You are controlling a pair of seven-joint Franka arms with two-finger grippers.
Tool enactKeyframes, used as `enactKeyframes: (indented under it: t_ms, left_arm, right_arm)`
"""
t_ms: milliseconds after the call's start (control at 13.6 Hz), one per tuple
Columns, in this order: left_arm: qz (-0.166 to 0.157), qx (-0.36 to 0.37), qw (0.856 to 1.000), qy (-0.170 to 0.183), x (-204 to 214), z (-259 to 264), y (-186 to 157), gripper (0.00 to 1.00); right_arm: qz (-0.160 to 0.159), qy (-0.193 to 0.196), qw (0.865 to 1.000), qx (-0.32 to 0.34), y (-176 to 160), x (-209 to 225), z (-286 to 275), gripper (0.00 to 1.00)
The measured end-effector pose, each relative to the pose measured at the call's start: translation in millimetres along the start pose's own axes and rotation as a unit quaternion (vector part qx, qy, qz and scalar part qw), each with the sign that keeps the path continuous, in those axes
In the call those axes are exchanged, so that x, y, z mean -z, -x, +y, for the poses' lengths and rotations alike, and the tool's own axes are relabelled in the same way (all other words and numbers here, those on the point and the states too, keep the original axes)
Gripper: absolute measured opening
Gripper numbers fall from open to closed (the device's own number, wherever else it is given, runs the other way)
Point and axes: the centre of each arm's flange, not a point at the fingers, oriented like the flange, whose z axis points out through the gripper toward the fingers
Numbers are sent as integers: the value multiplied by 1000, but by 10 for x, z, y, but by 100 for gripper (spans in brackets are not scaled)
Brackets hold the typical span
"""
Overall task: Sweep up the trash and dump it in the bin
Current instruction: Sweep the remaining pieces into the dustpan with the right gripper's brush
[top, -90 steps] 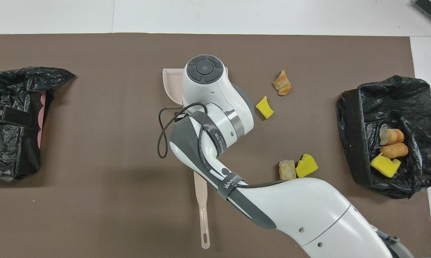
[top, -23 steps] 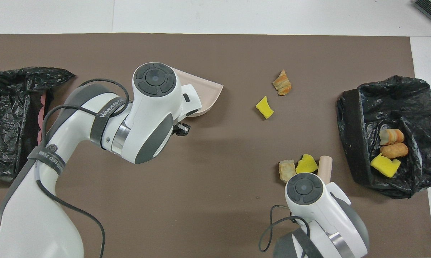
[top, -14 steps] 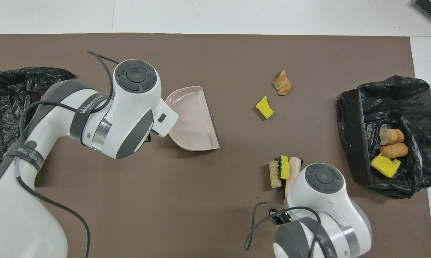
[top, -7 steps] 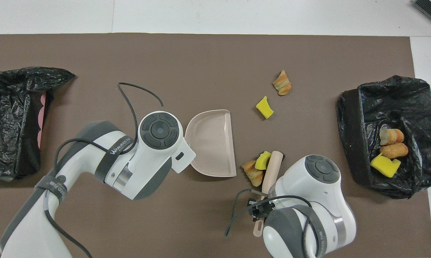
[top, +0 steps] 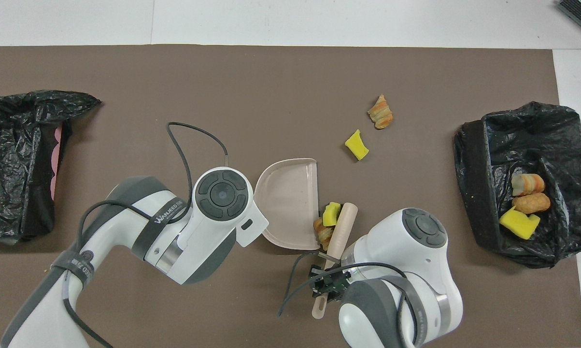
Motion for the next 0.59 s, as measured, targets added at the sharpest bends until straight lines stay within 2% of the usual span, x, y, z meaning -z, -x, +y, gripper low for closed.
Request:
enactKeyframes:
  t_ms: [220, 367, 587]
  left_arm:
    - [6, -6, 1000, -7, -12, 61, -46, 32]
    - [8, -5, 1000, -10, -20, 53, -35, 32]
    - [12, 17, 1000, -5, -62, -34, 139, 32]
  right_arm:
    - [2, -5, 999, 41, -6, 59, -243, 26]
    - [5, 6, 998, 61, -65, 128, -233, 26]
    - [30, 69, 992, 98, -82, 356, -240, 26]
